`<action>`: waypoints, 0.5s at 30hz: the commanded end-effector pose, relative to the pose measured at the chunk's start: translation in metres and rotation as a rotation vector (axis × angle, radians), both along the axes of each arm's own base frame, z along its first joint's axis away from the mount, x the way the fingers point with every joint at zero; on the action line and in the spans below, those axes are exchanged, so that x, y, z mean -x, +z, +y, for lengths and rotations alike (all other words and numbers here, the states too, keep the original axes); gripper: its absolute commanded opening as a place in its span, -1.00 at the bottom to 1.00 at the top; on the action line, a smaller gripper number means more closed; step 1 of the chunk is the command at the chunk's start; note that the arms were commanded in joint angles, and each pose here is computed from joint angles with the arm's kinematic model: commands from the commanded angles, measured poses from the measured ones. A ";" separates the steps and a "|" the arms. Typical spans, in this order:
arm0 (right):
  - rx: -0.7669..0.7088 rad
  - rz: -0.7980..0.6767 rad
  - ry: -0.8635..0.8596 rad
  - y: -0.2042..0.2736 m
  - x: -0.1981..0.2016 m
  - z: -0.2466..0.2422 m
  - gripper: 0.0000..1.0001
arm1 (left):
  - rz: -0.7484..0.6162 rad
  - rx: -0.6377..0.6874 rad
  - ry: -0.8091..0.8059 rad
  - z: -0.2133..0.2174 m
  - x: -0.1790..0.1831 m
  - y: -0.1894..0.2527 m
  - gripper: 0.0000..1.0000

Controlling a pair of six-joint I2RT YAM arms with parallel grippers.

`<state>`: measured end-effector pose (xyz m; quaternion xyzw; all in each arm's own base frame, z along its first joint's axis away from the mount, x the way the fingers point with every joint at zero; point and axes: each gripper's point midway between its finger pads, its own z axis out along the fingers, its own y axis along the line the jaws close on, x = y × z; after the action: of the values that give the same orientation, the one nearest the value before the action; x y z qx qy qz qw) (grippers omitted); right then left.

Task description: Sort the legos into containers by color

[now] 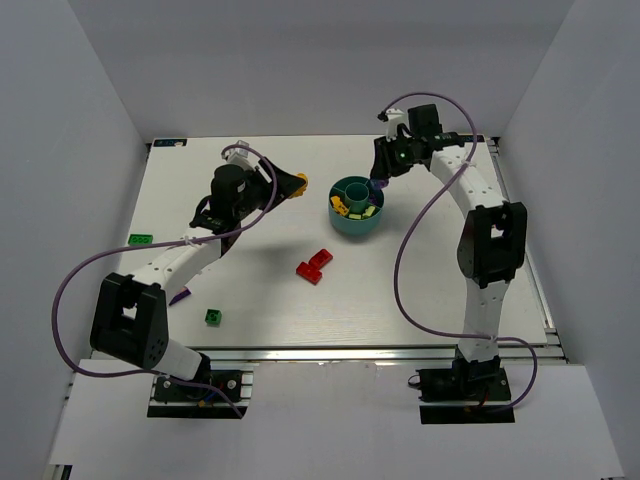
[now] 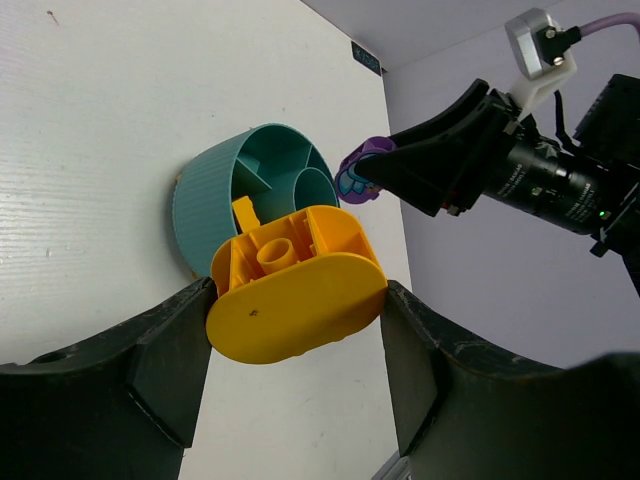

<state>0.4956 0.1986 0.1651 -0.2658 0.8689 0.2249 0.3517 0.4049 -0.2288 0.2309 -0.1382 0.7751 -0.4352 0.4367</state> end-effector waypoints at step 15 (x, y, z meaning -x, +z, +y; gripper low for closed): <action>-0.053 0.080 -0.026 -0.023 0.004 0.010 0.11 | -0.049 0.011 -0.058 -0.022 -0.009 0.020 -1.00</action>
<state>0.4895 0.2042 0.1408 -0.2320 0.8852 0.2465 0.3190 0.4102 -0.2407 0.2289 -0.1303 0.7789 -0.4394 0.4280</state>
